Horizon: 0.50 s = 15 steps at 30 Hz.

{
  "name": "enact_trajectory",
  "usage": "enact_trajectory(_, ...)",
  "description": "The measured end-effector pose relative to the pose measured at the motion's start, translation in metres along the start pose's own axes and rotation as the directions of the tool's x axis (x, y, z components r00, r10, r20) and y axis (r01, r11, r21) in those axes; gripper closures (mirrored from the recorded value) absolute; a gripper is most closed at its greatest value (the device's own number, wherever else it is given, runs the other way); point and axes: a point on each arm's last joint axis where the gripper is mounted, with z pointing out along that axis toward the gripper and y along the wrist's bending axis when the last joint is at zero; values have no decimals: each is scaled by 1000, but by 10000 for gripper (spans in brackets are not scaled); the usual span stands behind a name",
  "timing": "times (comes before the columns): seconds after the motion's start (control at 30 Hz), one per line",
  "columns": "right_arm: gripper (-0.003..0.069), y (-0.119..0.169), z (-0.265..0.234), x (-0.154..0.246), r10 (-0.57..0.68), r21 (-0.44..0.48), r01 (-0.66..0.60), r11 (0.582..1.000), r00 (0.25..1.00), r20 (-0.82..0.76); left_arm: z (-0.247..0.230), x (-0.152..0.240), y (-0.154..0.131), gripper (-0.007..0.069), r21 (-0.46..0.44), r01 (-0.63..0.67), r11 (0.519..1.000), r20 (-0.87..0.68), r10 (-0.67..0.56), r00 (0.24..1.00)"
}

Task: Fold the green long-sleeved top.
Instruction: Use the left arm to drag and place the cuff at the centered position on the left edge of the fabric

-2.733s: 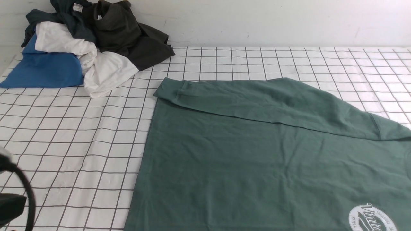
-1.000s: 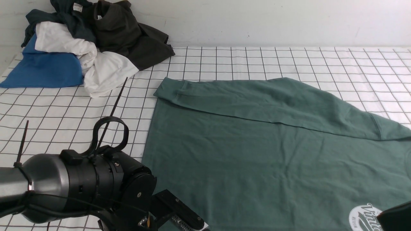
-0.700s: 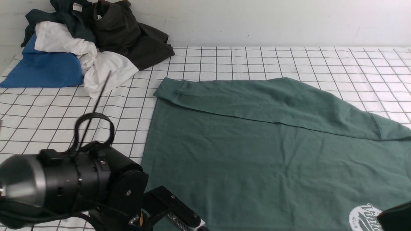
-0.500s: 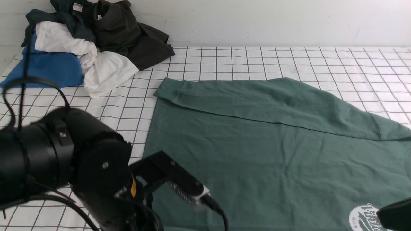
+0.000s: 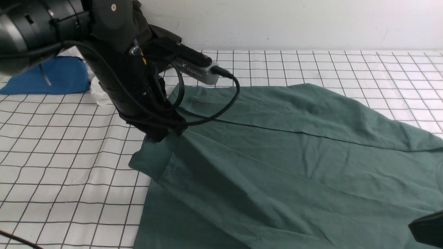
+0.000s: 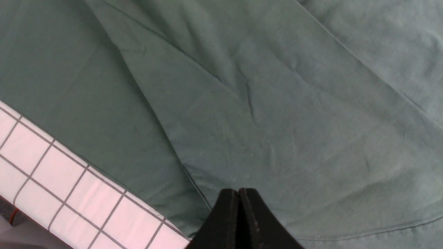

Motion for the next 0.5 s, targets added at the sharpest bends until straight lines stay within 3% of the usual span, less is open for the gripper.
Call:
enact_trajectory(0.2, 673, -1, 0, 1, -2, 14, 2, 1000, 1000, -6, 35, -12, 16, 608, 16, 33, 999, -71, -31, 997)
enact_trajectory(0.33, 673, -2, 0, 0, -3, 17, 3, 1000, 1000, -4, 64, -13, 22, 566, 10, 35, 999, -140, -33, 990)
enact_trajectory(0.4, 673, -2, 0, -1, -3, 23, 3, 1000, 1000, 11, 75, -16, 26, 489, -16, 46, 999, -139, -47, 989)
enact_trajectory(0.43, 673, -2, 0, -1, -3, 23, 3, 1000, 1000, 12, 75, -16, 27, 489, -18, 44, 999, -139, -46, 989)
enact_trajectory(0.5, 673, -4, 0, -3, 1, 38, -2, 999, 1000, 31, 79, -21, 33, 376, -62, 73, 995, -125, -81, 989)
